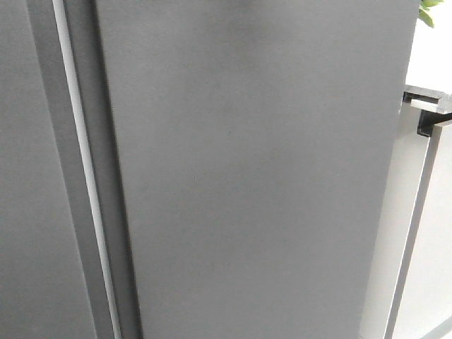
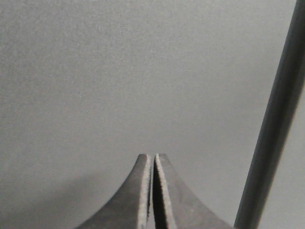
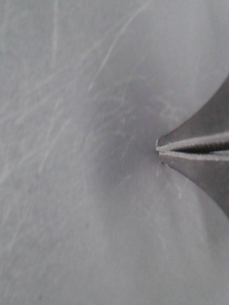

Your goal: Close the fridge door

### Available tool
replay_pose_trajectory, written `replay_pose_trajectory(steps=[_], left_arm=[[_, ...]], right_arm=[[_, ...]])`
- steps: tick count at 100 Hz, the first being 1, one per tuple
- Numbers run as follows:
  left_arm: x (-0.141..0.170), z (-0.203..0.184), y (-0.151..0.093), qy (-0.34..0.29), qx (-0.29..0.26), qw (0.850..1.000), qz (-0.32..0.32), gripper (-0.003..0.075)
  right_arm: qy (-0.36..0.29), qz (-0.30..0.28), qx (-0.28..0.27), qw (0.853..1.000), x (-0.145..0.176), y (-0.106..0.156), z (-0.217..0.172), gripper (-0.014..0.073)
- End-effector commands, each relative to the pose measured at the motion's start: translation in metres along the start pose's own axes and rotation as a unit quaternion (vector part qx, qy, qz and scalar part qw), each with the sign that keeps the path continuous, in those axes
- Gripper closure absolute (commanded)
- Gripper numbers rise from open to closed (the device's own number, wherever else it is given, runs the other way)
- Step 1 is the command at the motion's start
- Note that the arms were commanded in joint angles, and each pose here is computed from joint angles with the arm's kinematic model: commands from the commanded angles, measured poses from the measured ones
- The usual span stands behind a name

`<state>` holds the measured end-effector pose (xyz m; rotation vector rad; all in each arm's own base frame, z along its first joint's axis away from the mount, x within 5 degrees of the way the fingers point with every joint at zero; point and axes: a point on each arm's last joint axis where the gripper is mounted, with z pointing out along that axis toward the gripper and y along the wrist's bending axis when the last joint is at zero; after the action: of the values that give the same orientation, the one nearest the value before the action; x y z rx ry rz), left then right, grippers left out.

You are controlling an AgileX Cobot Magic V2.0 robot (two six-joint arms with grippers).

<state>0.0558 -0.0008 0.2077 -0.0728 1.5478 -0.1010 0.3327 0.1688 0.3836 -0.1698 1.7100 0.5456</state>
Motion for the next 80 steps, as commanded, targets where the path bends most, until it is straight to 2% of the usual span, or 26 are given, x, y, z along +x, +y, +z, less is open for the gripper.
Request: replay_pose_trajectory(steps=[1,22,42,54,80], left_arm=[[0.005,0.000,0.000,-0.032,0.005,0.999,-0.004,0.0740],[0.005,0.000,0.000,-0.032,0.005,0.999,-0.004,0.0740],[0.005,0.000,0.000,-0.032,0.005,0.999,-0.004,0.0740],[0.005,0.000,0.000,-0.032,0.005,0.999,-0.004,0.0740],[0.005,0.000,0.000,-0.032,0.005,0.999,-0.004,0.0740]], right_arm=[[-0.075,-0.020,0.006,0.997,-0.034,-0.003,-0.015,0.0666],[-0.052,-0.059,0.012,0.997,-0.057,-0.007,-0.054,0.0666],[-0.073,-0.065,0.037,0.995,-0.076,-0.018,-0.099,0.0666],[-0.078,-0.090,0.057,0.991,-0.073,-0.025,-0.124,0.0666],[-0.102,-0.090,0.104,0.985,-0.051,-0.038,-0.195,0.0666]])
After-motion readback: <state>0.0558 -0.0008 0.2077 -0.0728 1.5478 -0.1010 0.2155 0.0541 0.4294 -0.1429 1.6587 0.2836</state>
